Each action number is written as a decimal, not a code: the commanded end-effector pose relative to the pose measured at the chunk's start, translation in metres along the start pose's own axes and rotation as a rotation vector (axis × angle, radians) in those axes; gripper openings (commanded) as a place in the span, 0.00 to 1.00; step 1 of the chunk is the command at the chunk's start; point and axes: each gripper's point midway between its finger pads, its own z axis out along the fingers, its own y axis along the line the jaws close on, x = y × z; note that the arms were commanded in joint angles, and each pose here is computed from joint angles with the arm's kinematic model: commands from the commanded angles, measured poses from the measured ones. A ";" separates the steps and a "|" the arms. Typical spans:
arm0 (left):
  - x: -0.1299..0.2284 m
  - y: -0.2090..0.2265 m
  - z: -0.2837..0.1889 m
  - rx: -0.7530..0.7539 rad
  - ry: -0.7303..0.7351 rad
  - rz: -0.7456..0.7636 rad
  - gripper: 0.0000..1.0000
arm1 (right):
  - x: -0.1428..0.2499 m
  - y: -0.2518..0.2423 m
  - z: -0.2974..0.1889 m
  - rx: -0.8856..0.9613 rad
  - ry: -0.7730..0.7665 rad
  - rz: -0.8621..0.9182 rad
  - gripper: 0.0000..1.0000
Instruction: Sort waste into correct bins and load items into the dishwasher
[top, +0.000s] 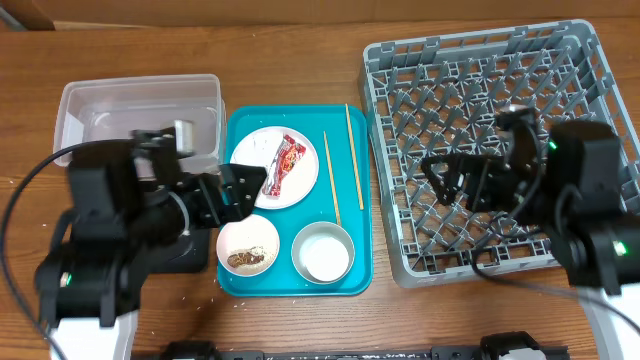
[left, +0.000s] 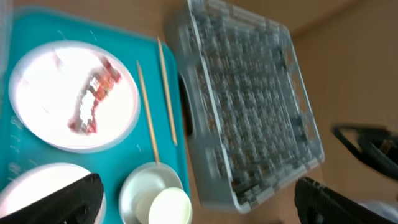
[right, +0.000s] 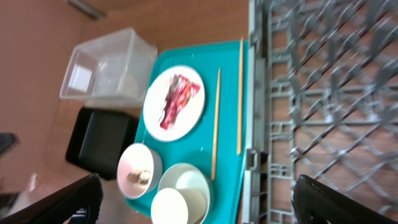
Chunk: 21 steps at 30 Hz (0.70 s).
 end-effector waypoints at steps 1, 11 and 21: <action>0.048 0.002 0.036 -0.030 0.284 0.030 1.00 | -0.005 0.010 0.009 -0.072 0.040 0.002 1.00; 0.148 0.054 0.130 -0.416 0.640 0.293 0.76 | -0.014 0.013 0.014 -0.094 0.019 0.041 0.98; 0.187 0.081 0.180 -0.470 0.801 0.266 0.15 | -0.015 0.013 0.014 -0.094 0.016 0.040 0.92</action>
